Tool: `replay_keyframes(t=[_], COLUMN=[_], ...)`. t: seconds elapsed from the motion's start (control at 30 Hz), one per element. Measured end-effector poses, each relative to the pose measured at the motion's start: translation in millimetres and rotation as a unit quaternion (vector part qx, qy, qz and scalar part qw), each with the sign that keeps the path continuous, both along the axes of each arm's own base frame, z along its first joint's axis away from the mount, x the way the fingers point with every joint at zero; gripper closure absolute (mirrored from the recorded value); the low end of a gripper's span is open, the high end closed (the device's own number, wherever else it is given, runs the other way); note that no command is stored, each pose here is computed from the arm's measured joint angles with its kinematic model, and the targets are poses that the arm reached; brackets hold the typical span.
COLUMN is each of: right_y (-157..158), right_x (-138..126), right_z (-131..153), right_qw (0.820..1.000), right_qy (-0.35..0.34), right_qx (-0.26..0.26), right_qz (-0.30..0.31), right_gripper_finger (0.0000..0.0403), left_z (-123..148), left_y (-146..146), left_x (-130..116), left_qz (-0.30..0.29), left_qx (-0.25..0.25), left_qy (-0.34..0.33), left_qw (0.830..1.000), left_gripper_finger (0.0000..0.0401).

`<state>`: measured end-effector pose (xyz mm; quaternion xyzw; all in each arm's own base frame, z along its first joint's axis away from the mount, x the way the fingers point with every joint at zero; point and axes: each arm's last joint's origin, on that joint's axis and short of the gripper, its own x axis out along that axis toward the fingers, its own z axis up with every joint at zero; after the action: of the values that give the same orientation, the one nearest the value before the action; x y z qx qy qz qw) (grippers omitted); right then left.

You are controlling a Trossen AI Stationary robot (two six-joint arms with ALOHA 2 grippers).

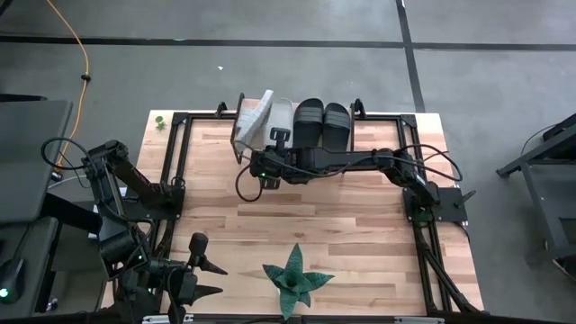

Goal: Pick and place slides into the shelf
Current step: Put the gray slipper on the shelf

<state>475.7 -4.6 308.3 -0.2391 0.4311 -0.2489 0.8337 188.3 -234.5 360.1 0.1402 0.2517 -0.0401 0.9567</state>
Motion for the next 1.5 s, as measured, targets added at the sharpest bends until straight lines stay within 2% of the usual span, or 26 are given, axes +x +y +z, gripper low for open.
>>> replay_keyframes(t=[0.27, 0.37, 0.53, 0.73, 0.77, 0.87, 0.97, 1.17, 1.33, 1.4, 1.5], right_y=[11.5, 14.8, 18.6, 29.9, 32.3, 39.9, 50.4, 81.4, 106.4, 115.4, 125.6], right_x=[-0.6, -0.8, -5.4, -6.6, -6.7, -6.7, -7.0, -8.4, -11.8, -14.0, -16.4], right_z=[-1.1, -2.6, -6.0, -6.4, -6.3, -6.1, -5.7, -4.0, -2.1, -1.6, -1.9], right_qw=[0.999, 0.998, 0.998, 0.997, 0.997, 0.996, 0.995, 0.992, 0.99, 0.989, 0.987], right_qy=[0.016, 0.024, 0.04, 0.047, 0.048, 0.046, 0.043, 0.032, 0.023, 0.024, 0.024], right_qx=[0.003, 0.025, 0.04, 0.035, 0.034, 0.034, 0.035, 0.029, 0.012, -0.002, 0.007], right_qz=[0.029, 0.054, 0.042, 0.055, 0.059, 0.068, 0.081, 0.119, 0.142, 0.146, 0.161], right_gripper_finger=[0.0403, 0.0403, 0.0403, 0.0403, 0.0403, 0.0403, 0.0403, 0.0403, 0.0403, 0.0403, 0.0403], left_z=[0.0, -2.7, -12.3, -19.0, -22.3, -33.5, -41.4, -54.7, -72.5, -77.0, -78.6], left_y=[1.4, 7.7, 29.9, 56.3, 57.6, 65.9, 81.1, 120.9, 154.7, 165.0, 176.3], left_x=[0.0, -2.0, -13.4, -31.5, -32.4, -34.0, -32.0, -28.1, -35.8, -41.1, -49.6], left_qz=[0.013, 0.061, 0.167, 0.255, 0.265, 0.265, 0.291, 0.372, 0.44, 0.465, 0.491], left_qx=[0.011, 0.043, 0.109, 0.118, 0.107, 0.138, 0.146, 0.136, 0.124, 0.106, 0.073], left_qy=[-0.008, -0.021, -0.032, -0.02, -0.024, -0.018, -0.021, -0.017, -0.017, -0.026, -0.044], left_qw=[1.0, 0.997, 0.98, 0.96, 0.958, 0.954, 0.945, 0.918, 0.889, 0.879, 0.867], left_gripper_finger=[0.0231, 0.0231, 0.0231, 0.0231, 0.0231, 0.0231, 0.0231, 0.0231, 0.0231, 0.0231, 0.0231])
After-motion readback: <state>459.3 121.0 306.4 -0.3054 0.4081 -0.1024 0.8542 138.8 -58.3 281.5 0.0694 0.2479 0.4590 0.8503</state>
